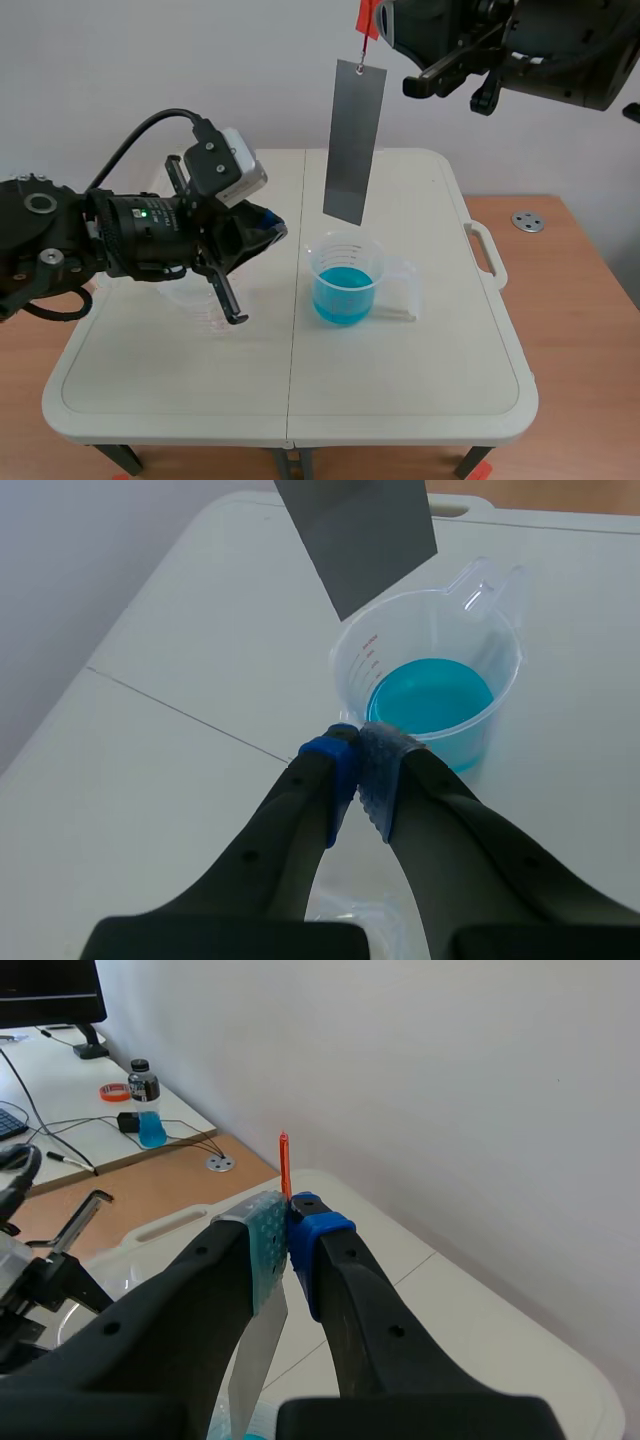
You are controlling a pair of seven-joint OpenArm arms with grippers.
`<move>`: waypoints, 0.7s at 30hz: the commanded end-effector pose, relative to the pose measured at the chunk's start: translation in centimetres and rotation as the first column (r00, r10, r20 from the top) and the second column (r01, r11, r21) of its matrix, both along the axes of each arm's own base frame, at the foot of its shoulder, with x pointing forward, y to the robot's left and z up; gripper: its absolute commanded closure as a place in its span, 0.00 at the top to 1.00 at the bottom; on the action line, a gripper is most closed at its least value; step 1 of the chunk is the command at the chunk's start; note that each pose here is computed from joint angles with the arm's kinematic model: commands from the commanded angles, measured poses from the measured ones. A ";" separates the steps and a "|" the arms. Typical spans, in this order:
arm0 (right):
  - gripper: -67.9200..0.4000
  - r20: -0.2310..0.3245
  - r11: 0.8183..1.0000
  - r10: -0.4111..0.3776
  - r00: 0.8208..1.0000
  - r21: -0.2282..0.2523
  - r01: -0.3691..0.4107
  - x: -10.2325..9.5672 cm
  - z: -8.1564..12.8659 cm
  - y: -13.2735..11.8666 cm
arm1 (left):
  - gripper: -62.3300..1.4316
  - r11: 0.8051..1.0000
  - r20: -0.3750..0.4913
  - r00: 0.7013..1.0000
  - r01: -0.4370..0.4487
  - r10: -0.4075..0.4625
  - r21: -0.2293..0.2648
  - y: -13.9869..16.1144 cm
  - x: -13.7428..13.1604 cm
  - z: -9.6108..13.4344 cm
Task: Hold the metal plate by the orange handle, dip it into the blue solution, take it out and point at it, then put the plate back in the beaker on the left.
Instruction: 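Point at the plate with the left hand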
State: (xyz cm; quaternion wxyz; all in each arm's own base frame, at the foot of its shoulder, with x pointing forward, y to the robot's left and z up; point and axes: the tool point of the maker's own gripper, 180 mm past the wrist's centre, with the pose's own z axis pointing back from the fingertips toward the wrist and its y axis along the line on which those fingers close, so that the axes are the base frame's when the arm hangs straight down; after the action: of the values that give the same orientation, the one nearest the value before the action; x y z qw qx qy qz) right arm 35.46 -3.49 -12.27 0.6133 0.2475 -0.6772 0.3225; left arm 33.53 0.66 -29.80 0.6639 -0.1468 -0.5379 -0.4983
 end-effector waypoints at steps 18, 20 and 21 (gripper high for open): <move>0.02 0.026 1.000 0.020 0.999 0.022 -0.021 -0.3 1.1 0.2 | 0.04 0.996 0.098 0.995 -0.025 0.033 -0.083 -3.0 2.9 3.1; 0.02 0.026 0.999 0.021 0.999 0.024 -0.022 -0.3 1.2 0.3 | 0.04 0.995 0.108 0.993 -0.042 0.051 -0.086 -2.8 3.2 3.2; 0.02 0.026 0.999 0.021 0.999 0.024 -0.022 -0.3 1.2 0.3 | 0.04 0.995 0.111 0.992 -0.048 0.057 -0.087 -2.7 3.3 3.3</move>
State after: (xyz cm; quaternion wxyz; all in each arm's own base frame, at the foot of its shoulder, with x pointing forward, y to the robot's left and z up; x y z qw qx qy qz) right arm 35.44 -3.46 -12.40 0.6165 0.2495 -0.6737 0.3223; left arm 36.20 -1.98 -27.97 0.6504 -0.1337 -0.5809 -0.4707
